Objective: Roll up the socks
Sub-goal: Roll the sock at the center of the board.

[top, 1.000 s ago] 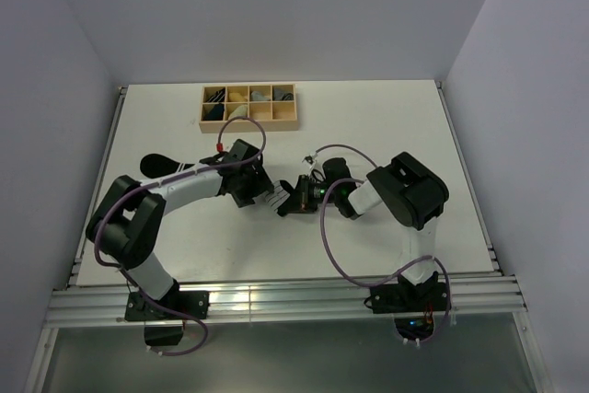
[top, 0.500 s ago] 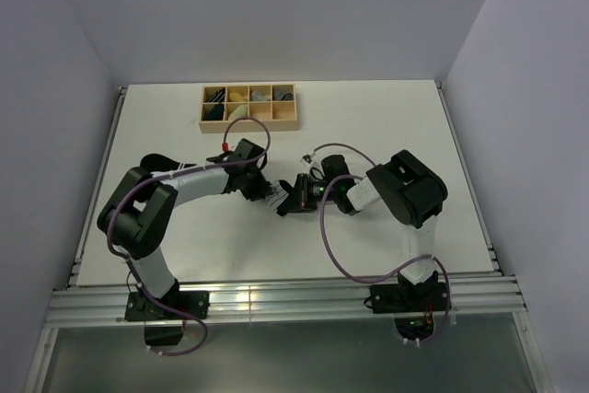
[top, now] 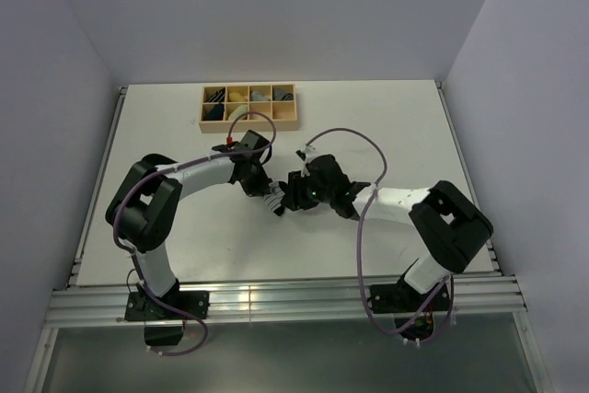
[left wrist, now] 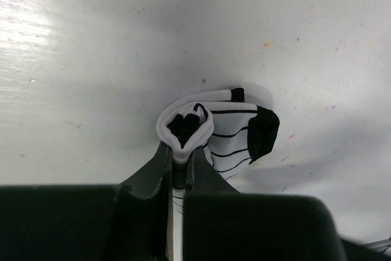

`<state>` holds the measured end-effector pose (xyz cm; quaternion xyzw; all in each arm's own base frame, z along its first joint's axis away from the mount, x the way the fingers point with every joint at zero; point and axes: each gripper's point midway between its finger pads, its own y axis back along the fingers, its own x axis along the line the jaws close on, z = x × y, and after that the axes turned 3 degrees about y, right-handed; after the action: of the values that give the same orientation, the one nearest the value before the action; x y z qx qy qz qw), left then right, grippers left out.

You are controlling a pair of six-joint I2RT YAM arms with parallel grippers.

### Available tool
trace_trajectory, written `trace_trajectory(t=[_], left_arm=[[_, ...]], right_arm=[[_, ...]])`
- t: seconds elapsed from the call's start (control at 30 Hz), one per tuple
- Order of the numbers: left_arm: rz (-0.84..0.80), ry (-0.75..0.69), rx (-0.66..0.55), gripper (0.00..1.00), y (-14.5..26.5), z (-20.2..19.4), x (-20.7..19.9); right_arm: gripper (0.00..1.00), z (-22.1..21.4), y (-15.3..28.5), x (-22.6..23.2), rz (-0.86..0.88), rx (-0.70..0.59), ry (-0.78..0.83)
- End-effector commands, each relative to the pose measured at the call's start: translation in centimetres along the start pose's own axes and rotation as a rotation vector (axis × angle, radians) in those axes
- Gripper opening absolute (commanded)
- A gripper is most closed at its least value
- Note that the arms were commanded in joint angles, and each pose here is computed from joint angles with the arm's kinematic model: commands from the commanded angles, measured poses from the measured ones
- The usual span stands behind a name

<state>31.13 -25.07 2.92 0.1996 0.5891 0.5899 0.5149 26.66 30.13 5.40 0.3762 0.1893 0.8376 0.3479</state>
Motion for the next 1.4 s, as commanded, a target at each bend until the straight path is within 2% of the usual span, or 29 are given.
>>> trace_trajectory(t=[0.0, 0.03, 0.13, 0.37, 0.8, 1.0, 1.1, 1.13, 1.23, 1.27, 1.33, 1.37], left_arm=[[0.107, -0.063, 0.024, 0.0, 0.4, -0.4, 1.6], [0.105, -0.073, 0.025, 0.0, 0.4, -0.4, 1.2], [0.104, -0.086, 0.039, 0.01, 0.5, -0.7, 0.8], [0.112, -0.102, 0.058, 0.0, 0.6, -1.2, 0.7], [0.107, -0.111, 0.072, 0.0, 0.4, -1.5, 0.6], [0.092, -0.1, 0.084, 0.0, 0.4, -1.8, 0.3], [0.081, -0.093, 0.081, 0.01, 0.3, -1.8, 0.2], [0.075, -0.09, 0.077, 0.02, 0.5, -1.7, 0.1], [0.056, -0.078, 0.064, 0.12, 0.9, -1.6, -0.2], [0.059, -0.073, 0.056, 0.2, 1.0, -1.5, 0.0], [0.054, -0.066, 0.03, 0.28, 1.5, -1.0, -0.1], [0.058, -0.06, 0.024, 0.37, 1.5, -1.0, 0.1]], right_arm=[[0.5, 2.6, 0.9, -0.6, -0.232, -0.105, 0.235], [0.5, 2.5, 0.7, 1.2, -0.217, -0.114, 0.284], [0.52, 2.5, 0.4, 2.8, -0.266, -0.14, 0.385], [0.53, 1.3, -1.6, 5.0, -0.303, -0.114, 0.55], [0.52, -2.6, -3.9, 2.0, -0.381, -0.003, 0.576], [0.48, -4.2, -4.3, 1.2, -0.379, 0.032, 0.572], [0.36, -4.8, -4.3, 0.9, -0.374, 0.04, 0.562], [0.24, -5.0, -4.3, 1.0, -0.364, 0.043, 0.556], [0.02, -5.8, -4.1, 1.4, -0.312, 0.058, 0.518], [0.0, -5.6, -4.0, 1.1, -0.302, 0.057, 0.493], [0.0, -5.8, -3.6, 1.0, -0.261, 0.062, 0.436], [0.0, -5.3, -3.4, 1.4, -0.207, 0.058, 0.391]])
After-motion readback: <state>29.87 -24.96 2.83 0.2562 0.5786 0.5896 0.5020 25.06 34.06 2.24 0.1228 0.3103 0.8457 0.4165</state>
